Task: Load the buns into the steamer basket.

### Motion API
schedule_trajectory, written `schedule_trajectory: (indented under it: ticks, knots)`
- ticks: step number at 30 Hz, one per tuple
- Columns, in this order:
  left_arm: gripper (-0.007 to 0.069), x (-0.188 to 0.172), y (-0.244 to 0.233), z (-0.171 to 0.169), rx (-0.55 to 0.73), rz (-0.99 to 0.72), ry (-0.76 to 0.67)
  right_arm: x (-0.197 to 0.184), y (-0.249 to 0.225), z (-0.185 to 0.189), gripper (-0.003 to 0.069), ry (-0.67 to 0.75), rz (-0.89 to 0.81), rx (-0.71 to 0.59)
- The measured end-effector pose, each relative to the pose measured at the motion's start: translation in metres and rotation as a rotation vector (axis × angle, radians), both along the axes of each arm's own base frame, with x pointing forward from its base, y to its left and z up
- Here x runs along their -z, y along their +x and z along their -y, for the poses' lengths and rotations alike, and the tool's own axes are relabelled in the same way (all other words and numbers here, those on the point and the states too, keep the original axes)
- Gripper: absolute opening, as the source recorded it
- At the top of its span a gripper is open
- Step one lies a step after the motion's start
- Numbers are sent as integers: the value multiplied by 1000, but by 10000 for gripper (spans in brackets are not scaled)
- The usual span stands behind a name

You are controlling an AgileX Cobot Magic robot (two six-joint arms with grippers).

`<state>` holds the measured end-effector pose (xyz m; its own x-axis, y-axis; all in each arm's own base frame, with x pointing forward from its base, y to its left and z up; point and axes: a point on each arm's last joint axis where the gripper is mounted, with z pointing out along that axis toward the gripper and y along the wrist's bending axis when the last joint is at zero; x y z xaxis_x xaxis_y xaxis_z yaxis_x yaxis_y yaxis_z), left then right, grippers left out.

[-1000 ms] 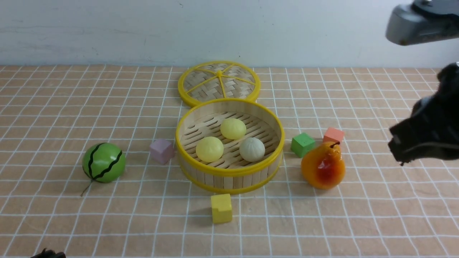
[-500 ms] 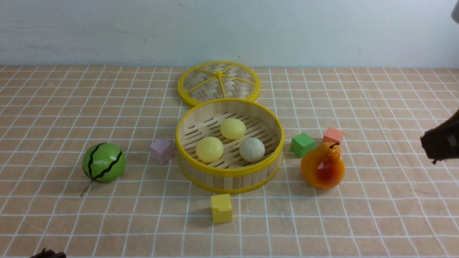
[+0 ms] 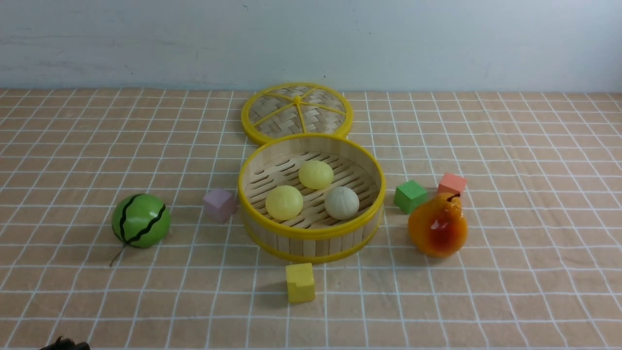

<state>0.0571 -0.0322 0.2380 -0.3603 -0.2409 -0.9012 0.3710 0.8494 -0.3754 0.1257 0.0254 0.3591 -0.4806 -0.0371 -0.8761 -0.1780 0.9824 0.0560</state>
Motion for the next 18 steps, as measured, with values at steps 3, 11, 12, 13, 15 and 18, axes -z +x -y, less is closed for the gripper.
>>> schedule_trajectory:
  ticks: [3, 11, 12, 13, 15, 18]
  knots:
    - [155, 0, 0, 0, 0, 0, 0, 30, -12, 8, 1, -2, 53, 50]
    - [160, 0, 0, 0, 0, 0, 0, 137, -57, 23, 1, -17, 172, 168]
    - [161, 0, 0, 0, 0, 0, 0, 154, -61, 24, 1, -19, 167, 174]
    - [162, 0, 0, 0, 0, 0, 0, 161, -64, 24, 1, -11, 174, 178]
    - [162, 0, 0, 0, 0, 0, 0, 174, -68, 24, 1, 0, 179, 182]
    - [162, 0, 0, 0, 0, -1, 0, 187, -73, 24, 1, 39, 187, 197]
